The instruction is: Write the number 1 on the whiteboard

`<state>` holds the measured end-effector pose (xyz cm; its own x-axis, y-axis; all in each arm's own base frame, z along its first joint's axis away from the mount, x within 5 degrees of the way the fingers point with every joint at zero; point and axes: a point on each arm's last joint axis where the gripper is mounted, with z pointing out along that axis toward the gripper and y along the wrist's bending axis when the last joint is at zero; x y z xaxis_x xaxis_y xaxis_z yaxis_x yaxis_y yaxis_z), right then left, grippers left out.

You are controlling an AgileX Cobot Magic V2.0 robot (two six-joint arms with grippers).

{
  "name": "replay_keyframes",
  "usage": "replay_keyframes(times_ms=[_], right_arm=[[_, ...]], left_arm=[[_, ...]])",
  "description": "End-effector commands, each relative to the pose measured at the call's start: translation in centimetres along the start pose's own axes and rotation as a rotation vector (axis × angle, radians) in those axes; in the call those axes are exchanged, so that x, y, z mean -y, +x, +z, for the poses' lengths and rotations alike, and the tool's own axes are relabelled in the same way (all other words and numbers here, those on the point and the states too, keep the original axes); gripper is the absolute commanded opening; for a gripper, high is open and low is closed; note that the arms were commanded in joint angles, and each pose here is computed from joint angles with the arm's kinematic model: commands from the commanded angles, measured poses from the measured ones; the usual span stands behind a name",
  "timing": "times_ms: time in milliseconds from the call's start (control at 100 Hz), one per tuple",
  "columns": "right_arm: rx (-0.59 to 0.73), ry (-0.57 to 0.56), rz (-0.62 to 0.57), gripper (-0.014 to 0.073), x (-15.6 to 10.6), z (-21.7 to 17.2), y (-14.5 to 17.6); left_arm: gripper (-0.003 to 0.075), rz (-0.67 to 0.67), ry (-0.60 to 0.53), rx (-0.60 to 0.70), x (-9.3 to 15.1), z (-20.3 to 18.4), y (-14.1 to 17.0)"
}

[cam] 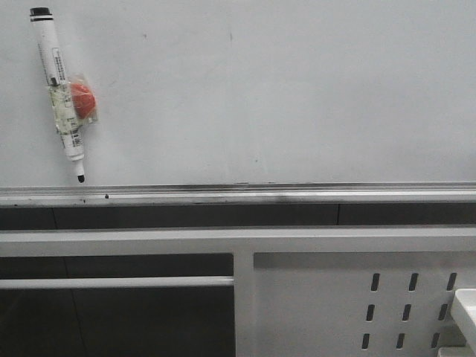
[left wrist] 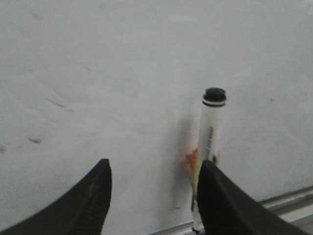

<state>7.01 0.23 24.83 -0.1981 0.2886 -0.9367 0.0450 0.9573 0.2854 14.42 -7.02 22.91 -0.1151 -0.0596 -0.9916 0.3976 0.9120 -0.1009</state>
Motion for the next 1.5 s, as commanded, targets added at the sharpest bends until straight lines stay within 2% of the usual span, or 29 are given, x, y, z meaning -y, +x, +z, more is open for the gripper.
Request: replay_keyframes(times_ms=[0,60,100,240,390,460,1060,1130,1180,1220,1250,1370,1490], right_arm=[[0.079,-0.012,-0.001,-0.0069,-0.4,-0.1,-1.6],[0.080,-0.012,-0.001,-0.0069,-0.4,-0.1,-1.6],[0.080,-0.012,-0.001,-0.0069,-0.4,-0.1,-1.6],[0.080,-0.012,-0.001,-0.0069,-0.4,-0.1,-1.6],[0.080,-0.012,-0.001,-0.0069,-0.4,-0.1,-1.6],[0.080,-0.012,-0.001,-0.0069,-0.4,-0.1,-1.6],[0.080,-0.012,-0.001,-0.0069,-0.4,-0.1,-1.6],[0.080,-0.012,-0.001,-0.0069,-0.4,-0.1,-1.6],[0.080,-0.012,-0.001,-0.0069,-0.4,-0.1,-1.6],[0.080,-0.012,-0.001,-0.0069,-0.4,-0.2,-1.7],[0.076,-0.013,-0.002,-0.0069,-0.5,-0.2,-1.8],[0.034,-0.024,-0.007,-0.0069,-0.8,-0.6,-2.3],[-0.022,-0.123,-0.039,-0.0069,-1.6,-0.5,-2.0]], left_arm=[[0.0369,-0.053,0.018,0.139,0.6,0.7,-0.3],[0.0370,-0.067,0.022,0.172,0.7,0.8,0.8],[0.0370,-0.079,0.026,0.238,0.8,0.6,1.0],[0.0370,-0.099,0.067,0.256,1.4,1.4,2.8],[0.0369,-0.214,0.100,0.121,2.2,3.2,5.2],[0.0369,-0.215,0.099,0.097,2.4,3.9,5.7],[0.0367,-0.239,0.102,0.196,3.3,7.0,3.8],[0.0299,-0.239,0.102,0.196,3.3,7.0,3.8],[0.0183,-0.238,0.101,0.191,3.3,6.9,3.9],[0.0038,-0.235,0.104,0.185,3.3,6.7,4.0],[-0.0023,-0.233,0.103,0.182,3.3,6.7,4.1],[-0.0020,-0.224,0.106,0.161,3.2,6.3,4.5],[-0.0020,-0.156,0.175,0.139,3.8,5.9,4.8]])
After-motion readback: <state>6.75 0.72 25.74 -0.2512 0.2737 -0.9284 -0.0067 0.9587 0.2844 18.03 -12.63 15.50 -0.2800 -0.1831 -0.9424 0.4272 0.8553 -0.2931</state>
